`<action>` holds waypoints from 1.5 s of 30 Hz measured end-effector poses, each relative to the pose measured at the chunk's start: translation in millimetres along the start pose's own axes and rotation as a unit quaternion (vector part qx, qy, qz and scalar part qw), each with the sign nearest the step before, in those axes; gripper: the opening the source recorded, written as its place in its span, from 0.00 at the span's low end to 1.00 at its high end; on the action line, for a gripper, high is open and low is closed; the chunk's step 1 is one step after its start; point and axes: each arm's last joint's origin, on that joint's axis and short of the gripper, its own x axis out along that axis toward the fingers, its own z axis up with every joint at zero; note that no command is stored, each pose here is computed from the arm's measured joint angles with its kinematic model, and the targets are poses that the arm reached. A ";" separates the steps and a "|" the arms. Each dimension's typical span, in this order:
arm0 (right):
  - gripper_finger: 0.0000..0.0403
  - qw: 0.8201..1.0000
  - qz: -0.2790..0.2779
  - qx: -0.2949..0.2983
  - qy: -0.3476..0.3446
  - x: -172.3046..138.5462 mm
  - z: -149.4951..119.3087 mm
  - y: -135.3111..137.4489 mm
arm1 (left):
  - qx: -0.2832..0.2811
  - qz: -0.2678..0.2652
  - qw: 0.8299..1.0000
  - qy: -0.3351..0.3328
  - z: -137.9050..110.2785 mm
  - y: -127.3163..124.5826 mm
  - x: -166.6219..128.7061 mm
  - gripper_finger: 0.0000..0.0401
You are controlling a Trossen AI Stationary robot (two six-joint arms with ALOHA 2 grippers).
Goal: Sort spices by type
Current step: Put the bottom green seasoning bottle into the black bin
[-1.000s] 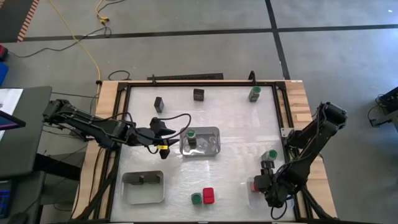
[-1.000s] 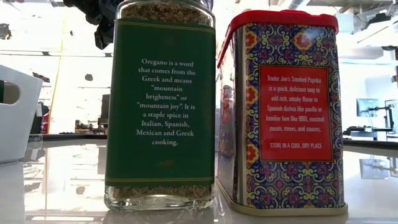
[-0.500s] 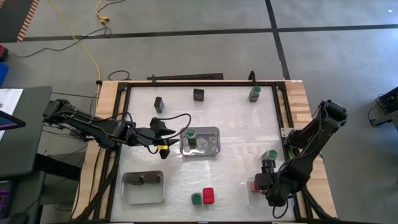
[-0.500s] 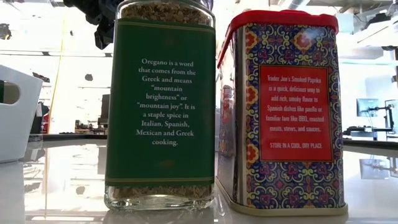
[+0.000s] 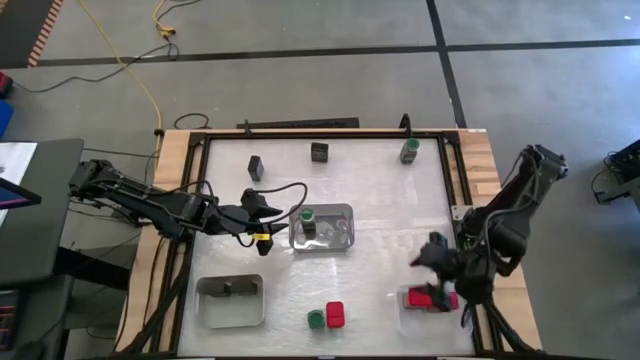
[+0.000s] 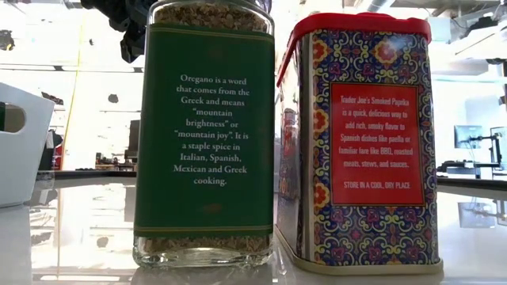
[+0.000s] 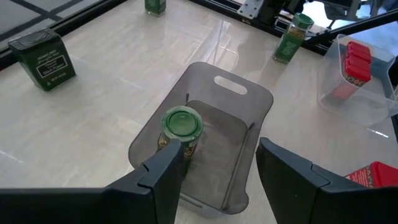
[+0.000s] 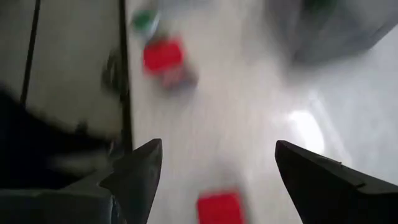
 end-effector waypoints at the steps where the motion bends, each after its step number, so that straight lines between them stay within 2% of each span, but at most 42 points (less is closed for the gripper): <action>1: 0.84 1.000 -0.009 0.009 -0.028 -0.2 4.9 -1.7 | 0.000 0.000 1.000 0.000 0.0 -0.1 0.0 0.48; 7: 0.84 0.978 -0.050 0.071 -0.188 10.9 41.4 -5.3 | -0.001 0.000 1.000 0.000 0.0 0.0 0.0 0.48; 12: 0.84 0.971 -0.078 0.050 -0.220 37.3 68.1 -10.9 | 0.004 -0.003 1.000 0.003 -0.4 0.0 0.0 0.48; 14: 0.84 0.972 -0.084 0.047 -0.214 50.3 74.4 -13.3 | 0.015 -0.008 1.000 0.017 -2.4 0.4 0.0 0.48; 21: 0.84 0.971 -0.096 0.092 -0.198 92.1 88.4 -14.8 | 0.045 -0.014 0.996 0.081 -12.6 4.5 -1.0 0.48; 25: 0.84 0.969 -0.097 0.114 -0.198 104.4 97.4 -6.5 | 0.059 -0.001 0.993 0.107 -17.7 8.0 -1.9 0.48; 29: 0.84 0.970 -0.108 0.113 -0.186 111.9 104.1 1.7 | 0.083 -0.017 0.988 0.131 -20.7 8.5 -2.6 0.48; 32: 0.84 0.969 -0.132 0.136 -0.158 112.7 104.7 4.0 | 0.085 -0.032 0.986 0.139 -21.2 7.6 -2.7 0.48; 34: 0.84 0.965 -0.147 0.172 -0.130 109.6 103.8 3.4 | 0.082 -0.035 0.986 0.141 -21.4 7.4 -2.7 0.48; 39: 0.84 0.942 -0.184 0.279 -0.030 96.1 95.7 -3.1 | 0.066 -0.042 0.987 0.141 -20.8 6.5 -2.6 0.48; 45: 0.84 0.939 -0.207 0.275 0.009 86.8 81.9 -0.4 | 0.059 -0.065 0.988 0.129 -17.5 1.1 -3.7 0.48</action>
